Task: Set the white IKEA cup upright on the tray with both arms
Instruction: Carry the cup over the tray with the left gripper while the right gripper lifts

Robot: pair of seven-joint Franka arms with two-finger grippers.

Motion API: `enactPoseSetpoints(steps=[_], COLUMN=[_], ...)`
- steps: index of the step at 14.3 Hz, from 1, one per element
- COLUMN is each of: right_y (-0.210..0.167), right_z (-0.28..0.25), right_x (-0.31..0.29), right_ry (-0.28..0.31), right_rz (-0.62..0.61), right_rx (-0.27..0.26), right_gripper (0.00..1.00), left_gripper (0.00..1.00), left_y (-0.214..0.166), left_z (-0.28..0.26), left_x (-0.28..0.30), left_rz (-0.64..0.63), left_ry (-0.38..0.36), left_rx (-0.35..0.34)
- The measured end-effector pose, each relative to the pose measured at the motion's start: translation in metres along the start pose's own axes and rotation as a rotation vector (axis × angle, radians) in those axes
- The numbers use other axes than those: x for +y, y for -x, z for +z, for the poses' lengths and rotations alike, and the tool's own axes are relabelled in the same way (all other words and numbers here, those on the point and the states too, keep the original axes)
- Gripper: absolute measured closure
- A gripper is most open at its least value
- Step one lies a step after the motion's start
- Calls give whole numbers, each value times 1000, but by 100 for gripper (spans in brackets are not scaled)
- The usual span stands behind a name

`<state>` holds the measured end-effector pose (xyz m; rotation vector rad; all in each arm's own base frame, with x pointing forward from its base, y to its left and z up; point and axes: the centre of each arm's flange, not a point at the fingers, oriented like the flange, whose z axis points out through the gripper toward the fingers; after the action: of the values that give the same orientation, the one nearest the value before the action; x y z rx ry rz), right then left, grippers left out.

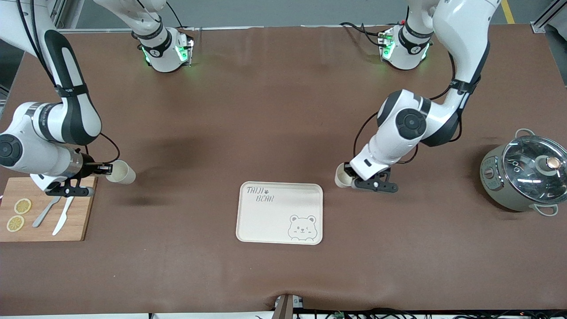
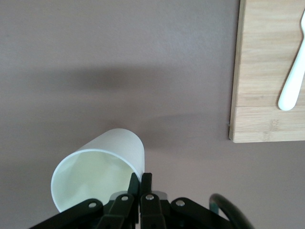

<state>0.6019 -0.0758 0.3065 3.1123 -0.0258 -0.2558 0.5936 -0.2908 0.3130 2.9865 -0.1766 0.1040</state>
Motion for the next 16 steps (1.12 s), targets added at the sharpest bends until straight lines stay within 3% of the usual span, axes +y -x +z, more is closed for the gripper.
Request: enactPoseSetpoints(steps=[2, 6, 16], right_y=[-5, -16, -33], right_z=[-15, -43, -65], right_x=[-6, -18, -72], right_ry=[-2, -65, -70], right_rz=[-6, 14, 125], right_rx=[7, 44, 35], right_gripper=[98, 98, 98], left_gripper=[96, 96, 96], left_y=[-13, -37, -50], left_z=[-1, -5, 36], left_x=[18, 52, 109], left_rz=[0, -4, -25], left_ry=[5, -20, -65], left_rx=[-23, -49, -5])
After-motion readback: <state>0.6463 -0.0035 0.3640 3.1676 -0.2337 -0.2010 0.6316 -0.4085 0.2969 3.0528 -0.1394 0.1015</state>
